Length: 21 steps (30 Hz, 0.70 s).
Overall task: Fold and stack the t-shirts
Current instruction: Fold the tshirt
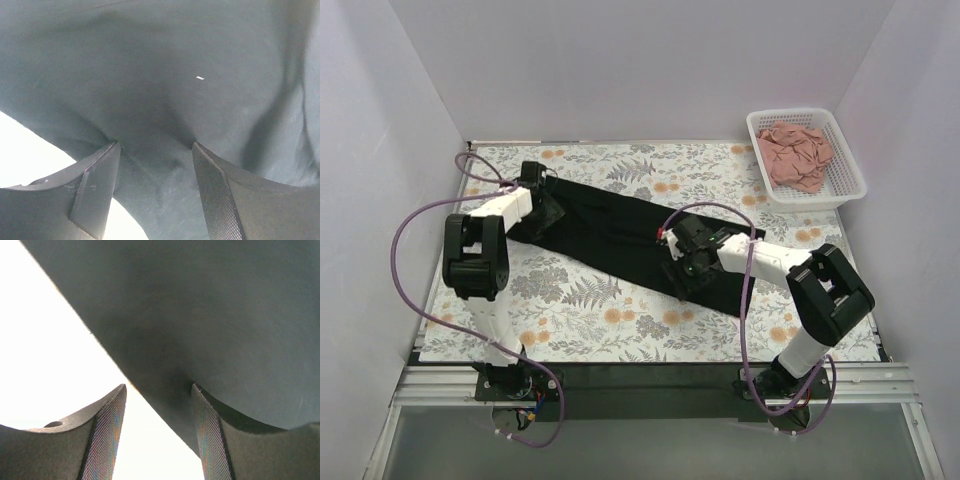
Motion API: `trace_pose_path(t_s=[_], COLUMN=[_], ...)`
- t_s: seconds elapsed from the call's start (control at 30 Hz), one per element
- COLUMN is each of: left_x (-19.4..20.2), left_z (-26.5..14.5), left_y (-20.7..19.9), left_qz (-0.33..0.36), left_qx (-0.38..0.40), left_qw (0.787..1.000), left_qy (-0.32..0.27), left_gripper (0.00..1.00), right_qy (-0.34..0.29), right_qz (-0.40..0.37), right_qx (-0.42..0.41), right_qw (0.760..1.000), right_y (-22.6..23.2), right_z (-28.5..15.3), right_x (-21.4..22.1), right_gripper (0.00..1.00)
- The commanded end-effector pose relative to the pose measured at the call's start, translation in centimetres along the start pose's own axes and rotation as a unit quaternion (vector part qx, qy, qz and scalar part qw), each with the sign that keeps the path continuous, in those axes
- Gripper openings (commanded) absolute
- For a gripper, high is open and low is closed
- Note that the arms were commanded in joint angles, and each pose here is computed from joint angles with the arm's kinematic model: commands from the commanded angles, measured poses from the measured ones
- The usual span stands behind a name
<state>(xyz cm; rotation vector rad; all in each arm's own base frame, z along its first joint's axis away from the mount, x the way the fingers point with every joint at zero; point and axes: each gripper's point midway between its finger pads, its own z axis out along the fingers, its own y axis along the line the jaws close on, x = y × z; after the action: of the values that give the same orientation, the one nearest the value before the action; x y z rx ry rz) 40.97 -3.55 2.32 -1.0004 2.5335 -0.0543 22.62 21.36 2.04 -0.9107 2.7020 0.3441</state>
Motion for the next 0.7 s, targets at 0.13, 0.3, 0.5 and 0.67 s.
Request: trace_pose_path(t_s=[0.13, 0.3, 0.5, 0.67], left_x=[-3.4, -2.6, -1.3, 1.1], left_z=[5.4, 7.0, 8.2, 8.3], left_y=[-5.6, -10.2, -15.3, -18.7], left_qz=[0.043, 0.09, 0.148, 0.194], left_qx=[0.024, 0.077, 0.125, 0.162], left_qw=[0.999, 0.992, 0.981, 0.967], left_qy=[0.017, 0.033, 0.032, 0.033], left_gripper=[0.64, 0.69, 0.72, 0.75], right_qy=[0.207, 0.196, 0.197, 0.185], right_qz=[-0.052, -0.117, -0.163, -0.174], right_qx=[-0.17, -0.235, -0.289, -0.29], right_qw=[0.962, 0.945, 0.923, 0.923], right_y=[11.6, 18.1, 24.4, 25.4], right_z=[0.1, 1.1, 3.1, 3.3], right_x=[8.5, 3.6, 0.0, -1.2], right_gripper=[0.61, 0.61, 0.61, 0.61])
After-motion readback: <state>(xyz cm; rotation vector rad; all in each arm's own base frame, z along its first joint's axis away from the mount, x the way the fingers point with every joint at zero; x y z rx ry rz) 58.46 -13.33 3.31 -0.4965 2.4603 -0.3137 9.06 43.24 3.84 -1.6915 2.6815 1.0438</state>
